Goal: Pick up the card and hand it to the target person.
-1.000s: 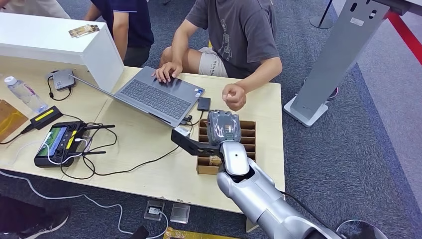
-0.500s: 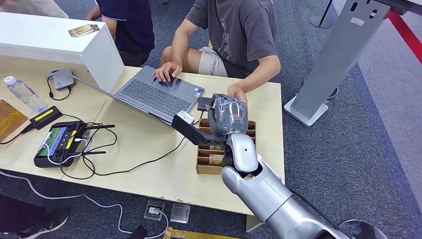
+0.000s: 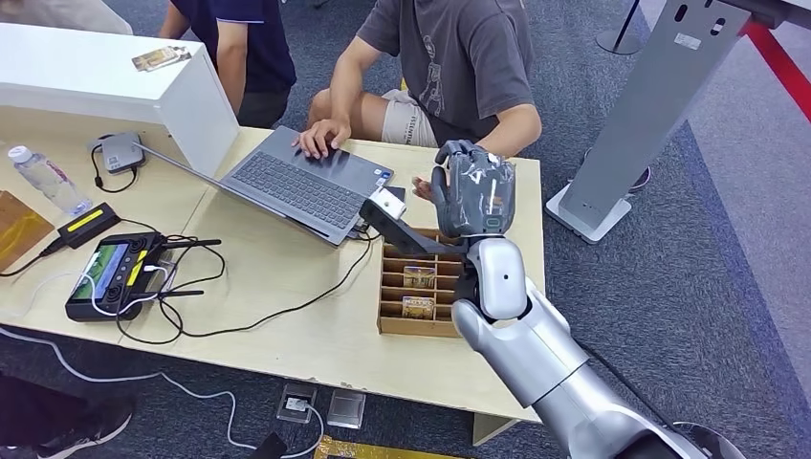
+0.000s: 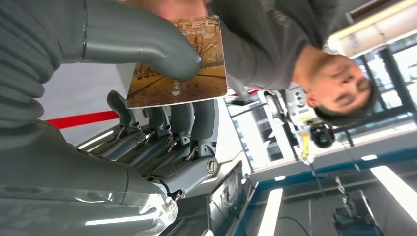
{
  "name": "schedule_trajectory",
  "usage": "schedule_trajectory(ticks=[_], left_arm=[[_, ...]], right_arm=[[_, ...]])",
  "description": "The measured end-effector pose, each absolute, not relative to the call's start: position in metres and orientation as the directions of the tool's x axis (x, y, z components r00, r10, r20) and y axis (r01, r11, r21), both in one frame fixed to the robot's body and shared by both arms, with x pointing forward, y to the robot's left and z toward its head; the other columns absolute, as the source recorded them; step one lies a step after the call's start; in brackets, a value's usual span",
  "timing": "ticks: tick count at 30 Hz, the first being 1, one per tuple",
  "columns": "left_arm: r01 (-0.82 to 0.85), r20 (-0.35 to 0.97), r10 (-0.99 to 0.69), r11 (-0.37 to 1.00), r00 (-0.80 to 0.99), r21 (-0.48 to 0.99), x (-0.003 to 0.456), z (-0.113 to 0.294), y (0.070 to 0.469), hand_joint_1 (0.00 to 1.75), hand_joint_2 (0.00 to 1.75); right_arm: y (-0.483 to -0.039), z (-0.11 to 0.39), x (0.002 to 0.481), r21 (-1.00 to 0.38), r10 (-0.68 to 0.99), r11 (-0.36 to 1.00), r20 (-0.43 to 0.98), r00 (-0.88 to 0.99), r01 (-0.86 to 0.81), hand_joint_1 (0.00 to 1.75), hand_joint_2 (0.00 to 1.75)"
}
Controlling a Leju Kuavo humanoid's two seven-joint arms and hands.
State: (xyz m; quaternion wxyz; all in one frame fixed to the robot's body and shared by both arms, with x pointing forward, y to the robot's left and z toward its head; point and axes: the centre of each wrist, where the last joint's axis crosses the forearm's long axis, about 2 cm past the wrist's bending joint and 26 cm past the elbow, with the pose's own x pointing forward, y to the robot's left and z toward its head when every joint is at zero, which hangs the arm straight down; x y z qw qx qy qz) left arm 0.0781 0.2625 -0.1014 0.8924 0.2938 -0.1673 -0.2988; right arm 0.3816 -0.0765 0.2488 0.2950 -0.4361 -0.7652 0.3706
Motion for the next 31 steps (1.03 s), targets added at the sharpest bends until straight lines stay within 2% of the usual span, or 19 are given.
schedule_trajectory(ticks=[7,8,11,12,14,22,31], left_arm=[[0.438,0.122,-0.636,0.645,0.762,0.626,0.078,-0.101,0.262,0.00,0.00],[0.439,0.122,-0.636,0.645,0.762,0.626,0.078,-0.101,0.262,0.00,0.00],[0.440,0.121,-0.639,0.643,0.760,0.627,0.078,-0.101,0.262,0.00,0.00],[0.440,0.121,-0.639,0.643,0.760,0.627,0.078,-0.101,0.262,0.00,0.00],[0.441,0.121,-0.639,0.643,0.759,0.627,0.078,-0.101,0.262,0.00,0.00],[0.440,0.120,-0.638,0.643,0.761,0.627,0.078,-0.101,0.262,0.00,0.00],[0.438,0.120,-0.635,0.644,0.763,0.627,0.078,-0.101,0.262,0.00,0.00]], right_arm=[[-0.089,0.223,0.393,-0.896,0.926,0.233,0.085,-0.369,0.378,1.34,1.75],[-0.091,0.219,0.394,-0.906,0.931,0.216,0.078,-0.358,0.363,1.18,1.75],[-0.095,0.209,0.396,-0.932,0.943,0.168,0.056,-0.329,0.322,0.24,1.75],[-0.096,0.206,0.396,-0.938,0.945,0.156,0.050,-0.323,0.311,0.05,1.75],[-0.098,0.200,0.397,-0.947,0.949,0.136,0.040,-0.314,0.292,0.00,1.75],[-0.098,0.191,0.397,-0.958,0.952,0.129,0.047,-0.304,0.257,0.00,1.75],[-0.098,0.193,0.396,-0.933,0.938,0.213,0.113,-0.328,0.289,0.00,1.75]])
